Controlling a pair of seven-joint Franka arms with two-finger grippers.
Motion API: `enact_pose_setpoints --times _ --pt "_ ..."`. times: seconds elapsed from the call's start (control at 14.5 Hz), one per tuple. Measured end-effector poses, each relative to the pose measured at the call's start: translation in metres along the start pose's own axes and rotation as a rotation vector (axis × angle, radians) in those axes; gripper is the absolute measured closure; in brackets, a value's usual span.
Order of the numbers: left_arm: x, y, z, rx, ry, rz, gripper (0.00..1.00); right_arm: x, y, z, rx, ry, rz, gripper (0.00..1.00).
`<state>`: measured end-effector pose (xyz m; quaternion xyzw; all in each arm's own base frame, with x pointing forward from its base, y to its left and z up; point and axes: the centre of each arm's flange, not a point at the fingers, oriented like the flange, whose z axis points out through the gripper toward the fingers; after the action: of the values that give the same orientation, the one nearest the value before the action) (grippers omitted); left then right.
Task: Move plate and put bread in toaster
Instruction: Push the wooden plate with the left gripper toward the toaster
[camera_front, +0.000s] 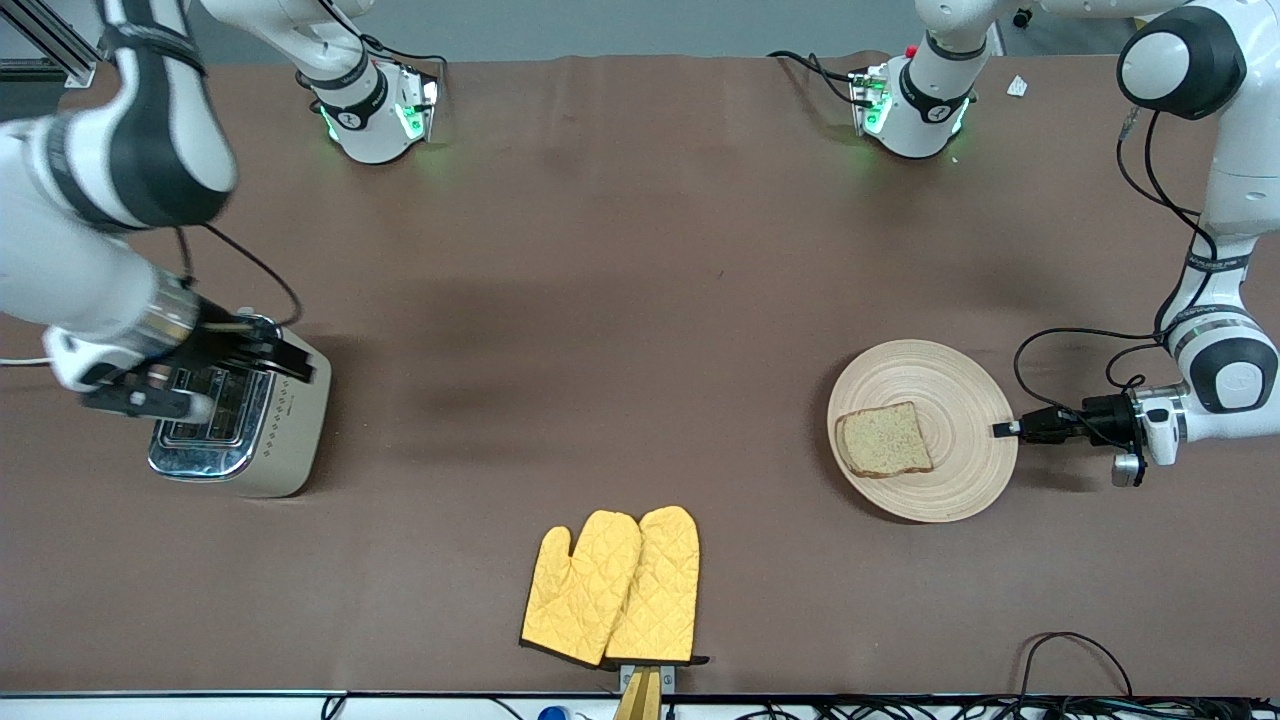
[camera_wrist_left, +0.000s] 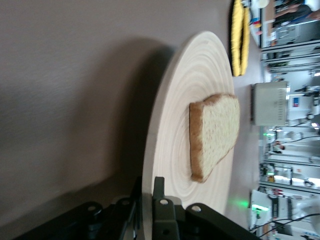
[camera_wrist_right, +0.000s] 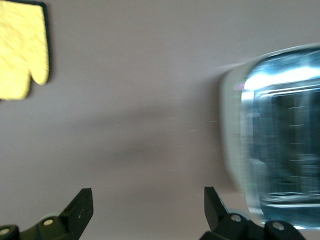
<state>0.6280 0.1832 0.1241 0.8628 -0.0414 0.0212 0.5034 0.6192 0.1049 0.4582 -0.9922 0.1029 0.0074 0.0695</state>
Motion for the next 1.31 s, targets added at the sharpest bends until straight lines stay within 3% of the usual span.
enact_pose_setpoints --times 0.14,0.41,0.83,1.1,1.31 --pt "0.003 0.003 0.001 0.000 -0.001 0.018 0.90 -0.001 -0.036 0.040 0.023 -0.010 0.054 0.03" --pt "0.024 0.033 0.031 -0.044 -0.014 0.067 0.90 -0.010 -0.080 0.106 0.079 -0.077 0.108 0.03" --pt "0.060 0.120 0.132 -0.124 -0.081 0.125 0.90 0.004 -0.102 0.185 0.086 -0.028 0.110 0.04" --pt "0.047 0.162 0.219 -0.128 -0.084 0.142 0.90 0.021 -0.099 0.196 0.083 -0.017 0.100 0.04" --pt "0.030 0.192 0.274 -0.111 -0.046 0.129 0.90 0.028 -0.087 0.192 0.081 -0.013 0.073 0.04"
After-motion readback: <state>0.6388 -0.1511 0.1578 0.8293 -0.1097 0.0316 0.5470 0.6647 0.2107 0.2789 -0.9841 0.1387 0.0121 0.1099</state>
